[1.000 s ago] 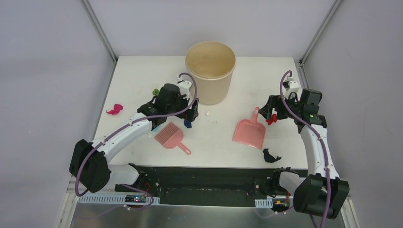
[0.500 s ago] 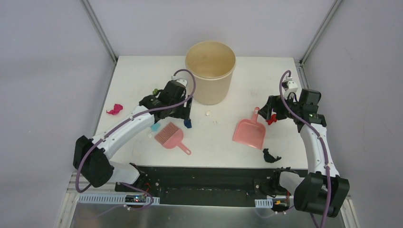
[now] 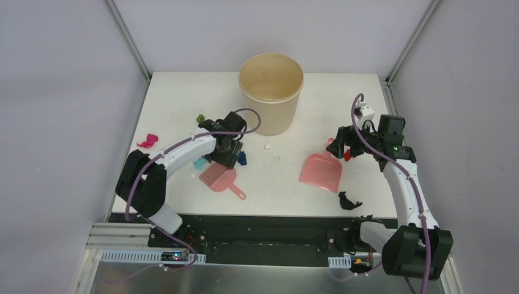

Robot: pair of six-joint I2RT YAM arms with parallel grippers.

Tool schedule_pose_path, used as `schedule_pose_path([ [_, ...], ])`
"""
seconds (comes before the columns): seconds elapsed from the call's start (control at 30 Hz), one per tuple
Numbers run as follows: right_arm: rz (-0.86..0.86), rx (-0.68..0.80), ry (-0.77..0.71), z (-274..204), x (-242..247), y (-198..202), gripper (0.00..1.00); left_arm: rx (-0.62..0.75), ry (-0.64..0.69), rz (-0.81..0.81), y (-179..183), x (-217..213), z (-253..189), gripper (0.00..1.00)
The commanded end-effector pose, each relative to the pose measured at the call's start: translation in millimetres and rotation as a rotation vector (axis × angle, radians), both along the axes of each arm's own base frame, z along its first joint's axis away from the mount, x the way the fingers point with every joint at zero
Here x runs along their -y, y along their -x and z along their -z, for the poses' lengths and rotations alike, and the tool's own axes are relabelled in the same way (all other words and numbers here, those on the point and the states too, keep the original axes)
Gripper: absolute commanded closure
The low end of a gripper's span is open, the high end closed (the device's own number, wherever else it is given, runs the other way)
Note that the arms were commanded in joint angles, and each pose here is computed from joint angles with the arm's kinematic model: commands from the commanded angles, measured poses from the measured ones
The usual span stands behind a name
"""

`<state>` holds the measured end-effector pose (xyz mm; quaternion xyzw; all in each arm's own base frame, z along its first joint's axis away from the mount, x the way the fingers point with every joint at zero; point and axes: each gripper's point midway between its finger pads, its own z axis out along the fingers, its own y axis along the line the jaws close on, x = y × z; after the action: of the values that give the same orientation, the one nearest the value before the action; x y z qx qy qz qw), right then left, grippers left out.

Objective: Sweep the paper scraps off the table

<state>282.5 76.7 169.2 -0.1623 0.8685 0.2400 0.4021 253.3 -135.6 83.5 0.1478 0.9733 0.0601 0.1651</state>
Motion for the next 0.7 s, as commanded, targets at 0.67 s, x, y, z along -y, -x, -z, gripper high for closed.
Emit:
schedule_pose_path([
  [0.67,-0.074,0.041,0.095,-1.9,-7.6,-5.3,0.07,-0.076,0.043,0.141,-11.4,15.1,29.3,0.7],
])
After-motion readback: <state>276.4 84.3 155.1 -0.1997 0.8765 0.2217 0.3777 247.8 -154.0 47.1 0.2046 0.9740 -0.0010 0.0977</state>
